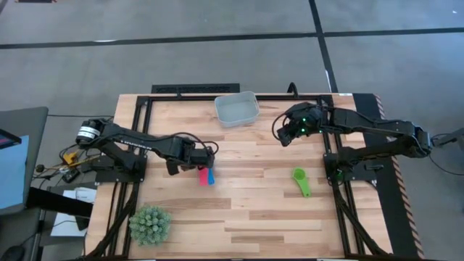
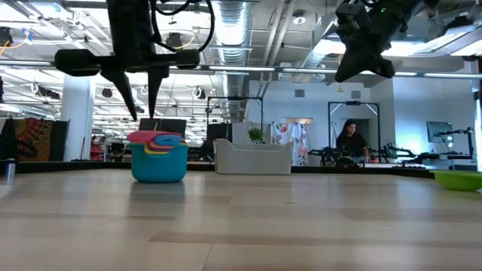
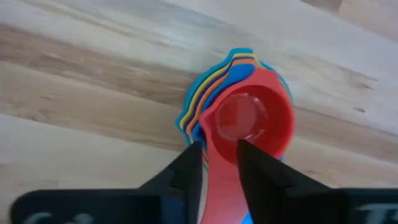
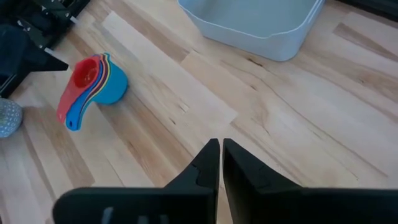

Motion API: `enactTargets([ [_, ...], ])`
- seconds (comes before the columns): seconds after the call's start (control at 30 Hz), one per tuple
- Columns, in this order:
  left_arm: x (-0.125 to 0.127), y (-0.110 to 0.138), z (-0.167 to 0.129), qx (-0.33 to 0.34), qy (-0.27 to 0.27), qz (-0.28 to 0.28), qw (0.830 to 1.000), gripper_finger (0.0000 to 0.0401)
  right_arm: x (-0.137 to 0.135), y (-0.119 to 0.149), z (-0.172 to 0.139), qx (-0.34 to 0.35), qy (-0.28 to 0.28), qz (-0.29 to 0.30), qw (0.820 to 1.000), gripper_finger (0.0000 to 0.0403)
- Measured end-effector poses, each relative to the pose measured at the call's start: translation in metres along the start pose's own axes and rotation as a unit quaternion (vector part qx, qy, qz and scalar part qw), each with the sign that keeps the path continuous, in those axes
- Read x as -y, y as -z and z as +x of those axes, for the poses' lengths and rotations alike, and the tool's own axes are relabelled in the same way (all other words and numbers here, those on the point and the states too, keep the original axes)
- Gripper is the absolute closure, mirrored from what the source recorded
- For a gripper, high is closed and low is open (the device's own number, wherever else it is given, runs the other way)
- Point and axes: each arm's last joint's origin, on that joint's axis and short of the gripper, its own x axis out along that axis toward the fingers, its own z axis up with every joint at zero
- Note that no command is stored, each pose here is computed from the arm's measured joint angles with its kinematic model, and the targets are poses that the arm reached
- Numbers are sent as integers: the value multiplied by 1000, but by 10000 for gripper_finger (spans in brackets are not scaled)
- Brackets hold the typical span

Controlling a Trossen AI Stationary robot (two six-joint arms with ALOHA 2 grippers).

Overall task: Nest measuring cups in basket
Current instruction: Stack the pink measuring cup on the blue measuring cup

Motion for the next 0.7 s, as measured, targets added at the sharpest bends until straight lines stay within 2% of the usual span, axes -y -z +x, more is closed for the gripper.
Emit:
enactTargets([
  [0.17,0,0,-1,-10,-3,8,1000,263,-2,1,0,-3,-3,0,1000,357],
  [0.3,2,4,-10,-27,-2,74,997,243,-6,5,-1,-10,-9,-7,1000,360],
  [0.47,-16,24,-5,-54,-39,114,991,257,-12,11,2,-21,-2,-7,1000,365],
  [0.6,-33,34,0,-48,-59,91,993,282,-22,19,19,-42,9,-10,999,373],
  [0.7,-35,37,0,-46,-55,88,993,301,-36,23,43,-50,-2,-23,998,380],
])
